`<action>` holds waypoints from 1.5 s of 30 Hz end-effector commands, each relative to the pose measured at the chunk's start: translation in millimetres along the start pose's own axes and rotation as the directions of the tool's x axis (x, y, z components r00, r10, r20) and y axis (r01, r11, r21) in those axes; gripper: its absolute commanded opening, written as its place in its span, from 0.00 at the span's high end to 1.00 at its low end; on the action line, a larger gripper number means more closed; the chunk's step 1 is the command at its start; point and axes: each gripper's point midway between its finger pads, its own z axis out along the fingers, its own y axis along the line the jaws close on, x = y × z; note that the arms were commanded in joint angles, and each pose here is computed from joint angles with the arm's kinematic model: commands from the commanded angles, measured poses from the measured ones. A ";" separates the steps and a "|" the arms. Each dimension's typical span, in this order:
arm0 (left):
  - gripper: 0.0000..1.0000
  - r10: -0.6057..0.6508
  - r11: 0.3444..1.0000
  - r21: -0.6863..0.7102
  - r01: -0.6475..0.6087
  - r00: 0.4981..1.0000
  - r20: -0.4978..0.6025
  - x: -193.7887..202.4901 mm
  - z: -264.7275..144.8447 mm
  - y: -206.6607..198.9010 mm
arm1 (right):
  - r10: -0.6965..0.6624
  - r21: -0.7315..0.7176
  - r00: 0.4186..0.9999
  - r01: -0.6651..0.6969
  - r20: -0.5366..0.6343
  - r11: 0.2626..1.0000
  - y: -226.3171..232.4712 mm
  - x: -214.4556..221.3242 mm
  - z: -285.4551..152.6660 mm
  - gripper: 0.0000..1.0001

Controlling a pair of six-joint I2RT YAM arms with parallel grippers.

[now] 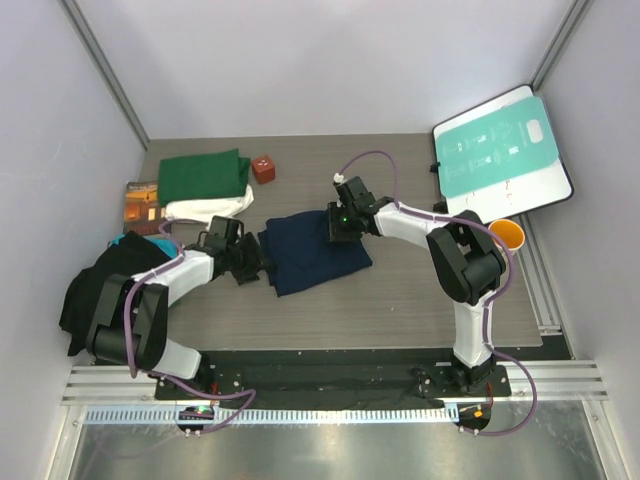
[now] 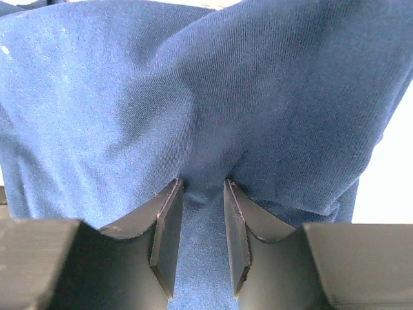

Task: Fold and stack the t-shirts

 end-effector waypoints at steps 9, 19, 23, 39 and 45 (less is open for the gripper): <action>0.46 -0.104 0.989 0.117 0.093 0.991 0.088 -8.8 -27.7 13.1 | 0.012 0.071 0.991 -0.003 -0.133 0.997 -24.2 48.9 27.3 0.63; 0.44 -0.206 0.953 0.224 0.204 0.978 -0.013 7.7 4.8 15.0 | 0.013 0.110 0.980 0.010 -0.200 0.994 -31.2 67.9 30.3 0.64; 0.44 -0.232 0.933 0.281 0.226 0.973 -0.012 9.0 8.8 11.2 | 0.016 0.126 0.975 0.013 -0.223 0.992 -32.4 80.4 30.4 0.64; 0.50 -0.221 0.939 0.245 0.240 0.970 -0.104 20.3 39.0 14.7 | 0.032 0.132 0.967 0.002 -0.252 0.991 -28.4 102.2 29.1 0.65; 0.50 -0.173 0.955 0.225 0.195 0.978 -0.115 29.4 55.6 -4.1 | 0.035 0.127 0.967 -0.003 -0.253 0.992 -24.7 108.0 26.0 0.65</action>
